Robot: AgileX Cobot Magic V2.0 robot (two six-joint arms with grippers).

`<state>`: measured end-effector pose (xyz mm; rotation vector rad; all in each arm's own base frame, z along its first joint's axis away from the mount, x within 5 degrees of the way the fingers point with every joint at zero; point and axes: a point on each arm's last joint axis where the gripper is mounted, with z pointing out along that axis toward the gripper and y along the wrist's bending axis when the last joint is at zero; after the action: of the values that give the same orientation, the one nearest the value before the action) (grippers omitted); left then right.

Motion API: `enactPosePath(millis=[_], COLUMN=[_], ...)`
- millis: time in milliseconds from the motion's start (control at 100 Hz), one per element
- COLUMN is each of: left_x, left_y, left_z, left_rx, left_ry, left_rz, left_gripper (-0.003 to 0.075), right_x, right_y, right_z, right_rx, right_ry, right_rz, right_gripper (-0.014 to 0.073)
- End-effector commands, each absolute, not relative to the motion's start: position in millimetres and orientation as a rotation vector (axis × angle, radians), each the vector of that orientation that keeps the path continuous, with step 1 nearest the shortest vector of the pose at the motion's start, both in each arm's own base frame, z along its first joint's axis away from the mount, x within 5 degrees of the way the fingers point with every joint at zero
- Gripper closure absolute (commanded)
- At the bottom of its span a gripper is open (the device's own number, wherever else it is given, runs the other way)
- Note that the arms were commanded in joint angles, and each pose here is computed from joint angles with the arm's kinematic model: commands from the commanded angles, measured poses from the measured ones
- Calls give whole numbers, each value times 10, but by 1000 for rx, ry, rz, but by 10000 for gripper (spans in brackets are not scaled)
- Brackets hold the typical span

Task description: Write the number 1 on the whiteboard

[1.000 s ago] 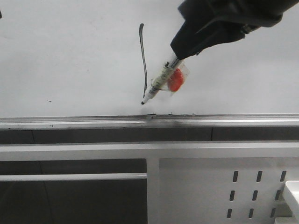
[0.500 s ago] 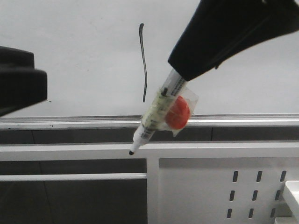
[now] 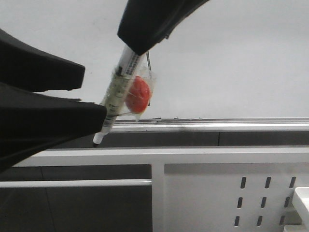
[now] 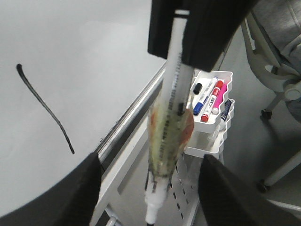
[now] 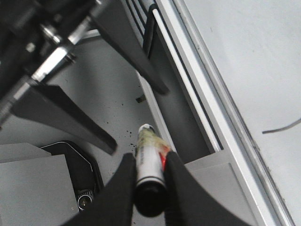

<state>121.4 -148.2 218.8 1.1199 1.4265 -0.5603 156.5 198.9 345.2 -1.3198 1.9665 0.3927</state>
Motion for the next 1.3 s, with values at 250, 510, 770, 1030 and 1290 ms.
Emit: enactPosePath(millis=[250, 510, 770, 1030, 1290], left_x=[1331, 1348, 1361, 1359, 1408], left_y=[-1669, -1675, -1693, -1697, -1618], left_z=[2287, 2237, 2198, 2212, 2176], left_rx=[1053, 1066, 1072, 1064, 907], left_ry=[1346, 1378, 1389, 1376, 1471], left_rz=[-670, -659, -664, -674, -676], left_gripper=[337, 743, 740, 740, 740], right_x=[1569, 1564, 1566, 1568, 1518], right_y=[2002, 2006, 2008, 2012, 1821], right_z=[3683, 3684, 3687, 3693, 3937], right_rx=[-1266, -1261, -1258, -1252, -1180], right_ry=[1862, 1867, 1863, 1858, 1780], right_rz=[416, 429, 430, 434, 408], right_gripper=[664, 664, 664, 237, 193])
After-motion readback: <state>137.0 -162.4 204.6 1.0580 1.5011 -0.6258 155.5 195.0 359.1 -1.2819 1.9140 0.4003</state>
